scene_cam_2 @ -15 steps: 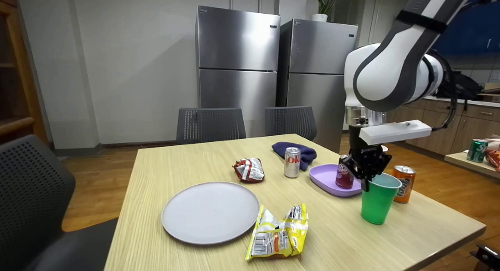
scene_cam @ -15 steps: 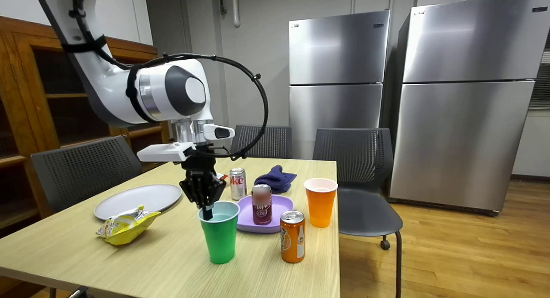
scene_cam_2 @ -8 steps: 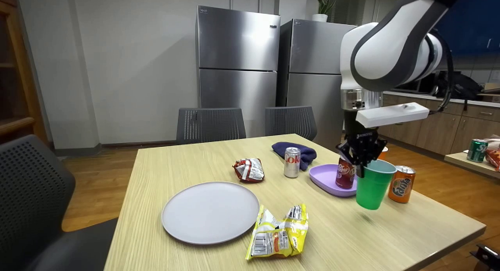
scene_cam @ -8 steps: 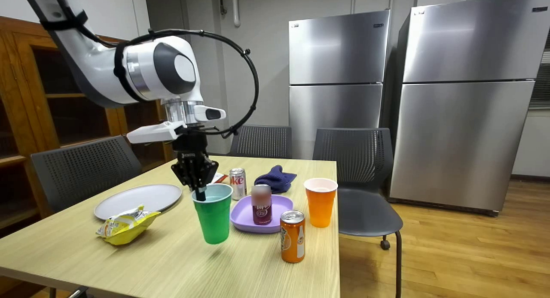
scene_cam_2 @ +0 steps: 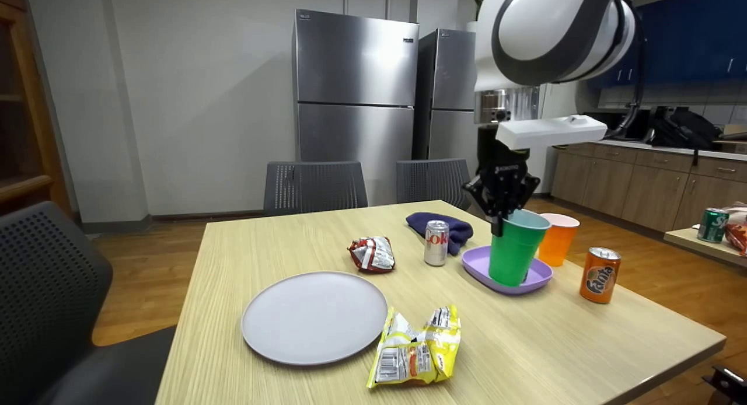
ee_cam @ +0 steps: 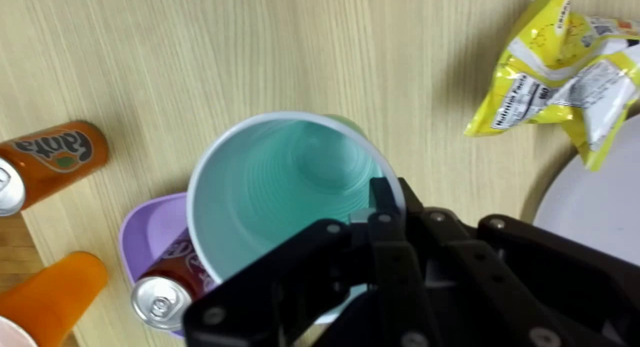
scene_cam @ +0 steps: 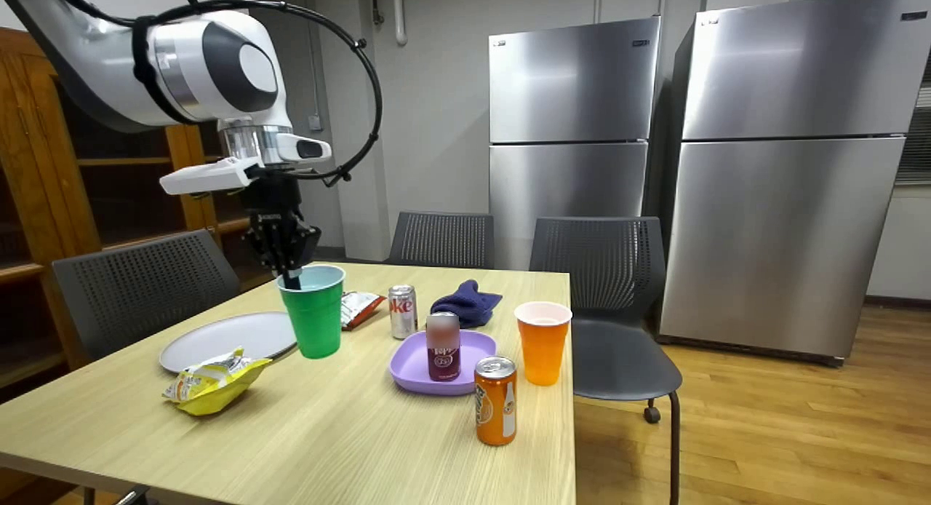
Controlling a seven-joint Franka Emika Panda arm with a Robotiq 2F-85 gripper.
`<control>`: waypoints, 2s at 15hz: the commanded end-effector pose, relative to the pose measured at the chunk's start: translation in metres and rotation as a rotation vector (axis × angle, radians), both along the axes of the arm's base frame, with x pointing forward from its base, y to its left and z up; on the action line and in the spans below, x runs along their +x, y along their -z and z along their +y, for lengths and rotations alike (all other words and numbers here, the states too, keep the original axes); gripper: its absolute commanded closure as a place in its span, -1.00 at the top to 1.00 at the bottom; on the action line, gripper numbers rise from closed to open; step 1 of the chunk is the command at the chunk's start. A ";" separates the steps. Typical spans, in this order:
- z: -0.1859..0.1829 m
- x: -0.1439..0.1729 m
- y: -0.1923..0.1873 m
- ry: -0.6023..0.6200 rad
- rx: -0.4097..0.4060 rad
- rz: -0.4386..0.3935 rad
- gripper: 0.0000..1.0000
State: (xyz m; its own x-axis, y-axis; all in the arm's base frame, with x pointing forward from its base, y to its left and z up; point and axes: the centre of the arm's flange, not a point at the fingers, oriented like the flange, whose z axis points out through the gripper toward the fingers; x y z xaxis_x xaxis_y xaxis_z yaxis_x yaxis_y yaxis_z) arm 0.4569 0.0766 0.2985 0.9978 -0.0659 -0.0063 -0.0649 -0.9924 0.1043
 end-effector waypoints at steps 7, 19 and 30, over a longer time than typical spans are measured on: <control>0.127 0.013 -0.072 -0.140 0.025 -0.022 -0.98; 0.264 0.066 -0.021 -0.245 0.021 -0.002 -0.98; 0.327 0.076 0.040 -0.175 -0.007 0.012 -0.98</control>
